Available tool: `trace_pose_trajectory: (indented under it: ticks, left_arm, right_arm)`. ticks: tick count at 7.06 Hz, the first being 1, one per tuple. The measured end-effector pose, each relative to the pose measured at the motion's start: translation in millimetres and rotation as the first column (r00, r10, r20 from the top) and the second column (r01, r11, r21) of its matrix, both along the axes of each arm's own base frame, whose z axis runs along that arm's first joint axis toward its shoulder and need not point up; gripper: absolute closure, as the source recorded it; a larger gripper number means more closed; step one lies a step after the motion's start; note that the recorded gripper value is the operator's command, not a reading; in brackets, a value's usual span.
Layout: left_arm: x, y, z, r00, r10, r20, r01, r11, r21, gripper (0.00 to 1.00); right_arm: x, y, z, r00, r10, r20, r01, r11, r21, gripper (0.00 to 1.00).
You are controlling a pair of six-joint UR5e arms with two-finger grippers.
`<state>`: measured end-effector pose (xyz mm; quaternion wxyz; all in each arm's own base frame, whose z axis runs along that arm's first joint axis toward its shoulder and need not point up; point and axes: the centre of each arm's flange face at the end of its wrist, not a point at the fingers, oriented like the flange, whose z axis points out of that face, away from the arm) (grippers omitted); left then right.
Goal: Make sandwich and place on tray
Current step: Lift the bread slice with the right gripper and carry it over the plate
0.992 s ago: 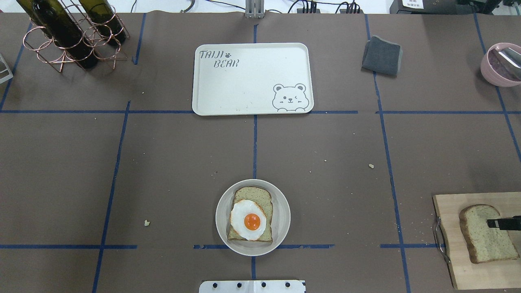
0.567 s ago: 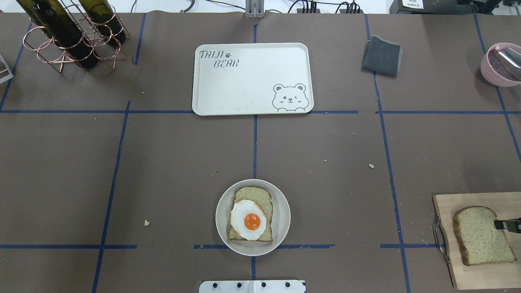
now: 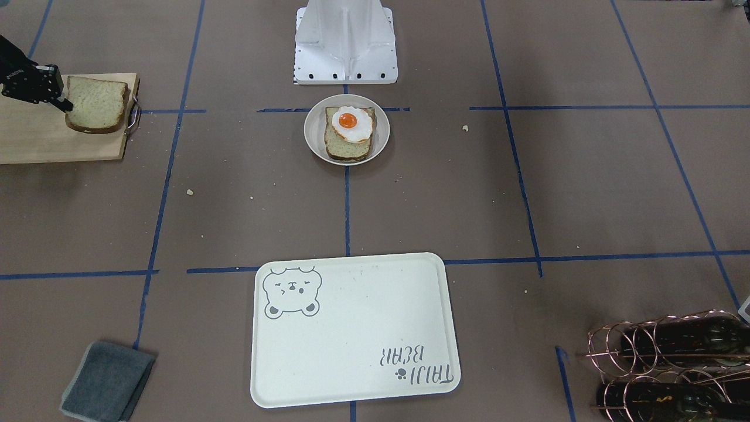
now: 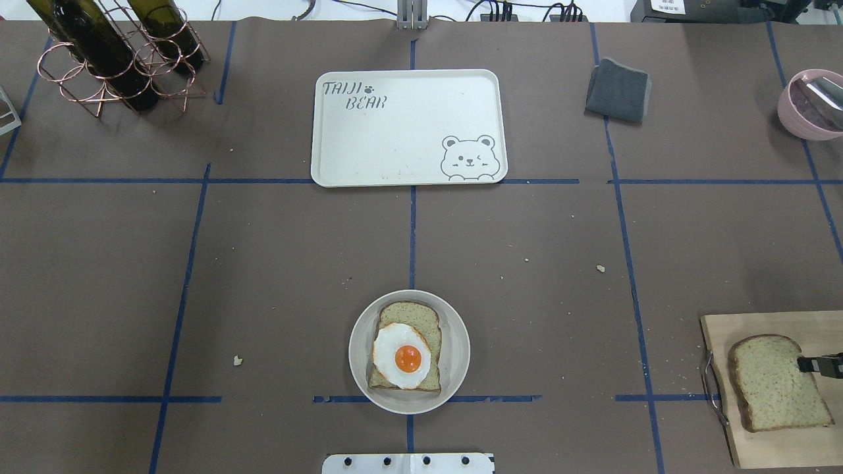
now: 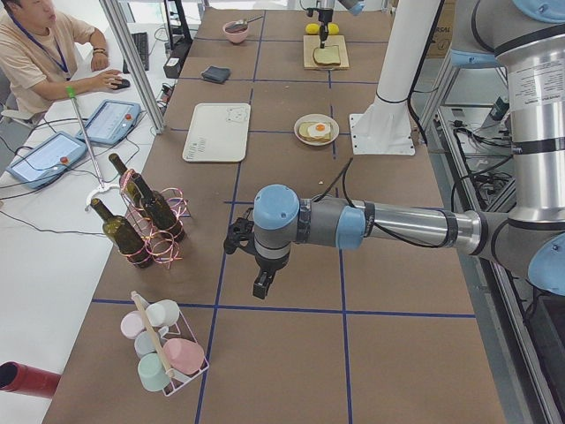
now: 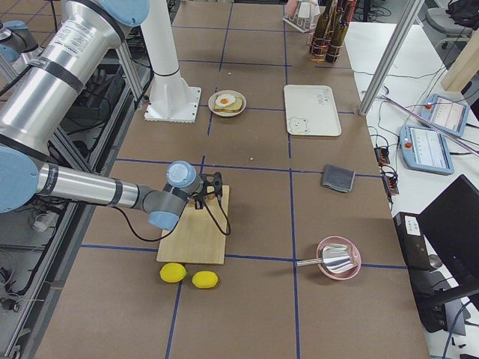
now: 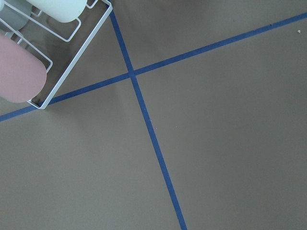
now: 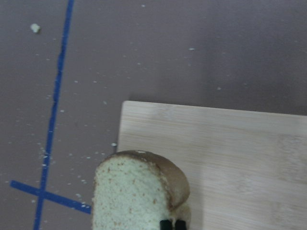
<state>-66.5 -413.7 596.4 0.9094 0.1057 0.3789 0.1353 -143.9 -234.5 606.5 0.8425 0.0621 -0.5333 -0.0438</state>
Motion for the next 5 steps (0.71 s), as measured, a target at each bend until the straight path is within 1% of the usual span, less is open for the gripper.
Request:
trace_pose_trajectory:
  ticks: [1, 2, 3, 5]
  left_arm:
    - [0.1, 0.0, 0.0, 1.000, 0.000, 0.000, 0.000, 1.000, 0.000, 0.00]
    - [0.1, 0.0, 0.4, 1.000, 0.000, 0.000, 0.000, 1.000, -0.001, 0.00]
    - [-0.1, 0.2, 1.5, 1.000, 0.000, 0.000, 0.000, 1.000, -0.003, 0.00]
    - [-0.4, 0.8, 3.7, 1.000, -0.001, 0.001, 0.001, 1.000, -0.008, 0.00]
  right_arm:
    - [0.9, -7.5, -25.2, 0.998, -0.015, 0.061, 0.015, 1.000, 0.010, 1.00]
    - [-5.2, -21.7, -52.1, 0.993, -0.018, 0.113, 0.016, 1.000, 0.017, 1.00]
    - [-26.0, -47.3, -87.1, 0.987, -0.002, 0.158, 0.002, 1.000, -0.001, 1.00]
    - [-98.6, -99.5, -172.1, 0.974, 0.031, 0.225, -0.019, 0.998, -0.055, 1.00]
